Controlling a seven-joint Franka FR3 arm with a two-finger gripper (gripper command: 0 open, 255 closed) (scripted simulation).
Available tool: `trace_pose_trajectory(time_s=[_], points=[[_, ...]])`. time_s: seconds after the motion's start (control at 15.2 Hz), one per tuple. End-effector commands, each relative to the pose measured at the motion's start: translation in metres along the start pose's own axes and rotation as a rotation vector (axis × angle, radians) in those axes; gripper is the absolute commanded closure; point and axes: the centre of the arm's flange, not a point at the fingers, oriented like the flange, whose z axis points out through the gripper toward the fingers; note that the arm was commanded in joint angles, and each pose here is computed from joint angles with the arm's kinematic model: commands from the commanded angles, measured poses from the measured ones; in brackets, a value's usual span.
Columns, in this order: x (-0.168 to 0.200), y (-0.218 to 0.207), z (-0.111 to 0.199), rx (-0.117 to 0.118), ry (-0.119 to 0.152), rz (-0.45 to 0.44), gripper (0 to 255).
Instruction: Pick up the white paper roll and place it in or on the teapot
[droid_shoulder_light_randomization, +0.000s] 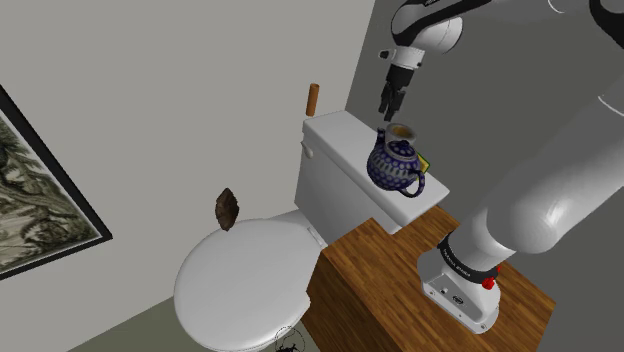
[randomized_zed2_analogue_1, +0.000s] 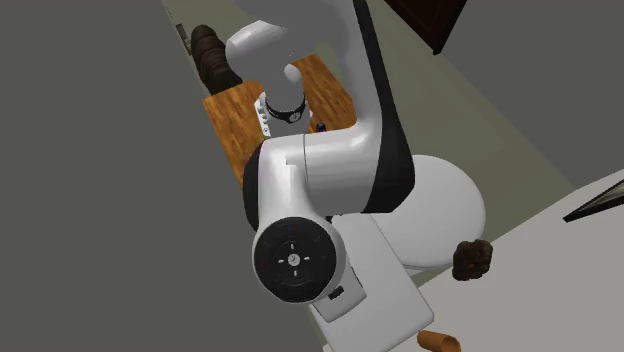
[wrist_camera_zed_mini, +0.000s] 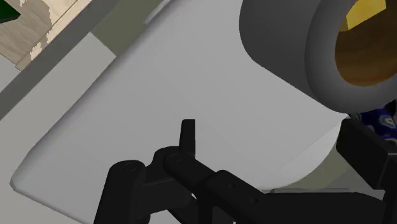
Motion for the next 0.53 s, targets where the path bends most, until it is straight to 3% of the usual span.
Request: trace_pose_trajectory(time_s=[0.0,0.2,0.26,0.46], points=[[-0.015,-0.025,-0.007,-0.132,-0.030,-0.047,0],[-0.040,-0.064,-0.007,-0.198,-0.053,-0.071,0],[-0.044,-0.069,-0.007,-0.209,-0.057,-0.074,0],[-0.044,-0.066,0.008,-0.209,-0.057,-0.074,0]])
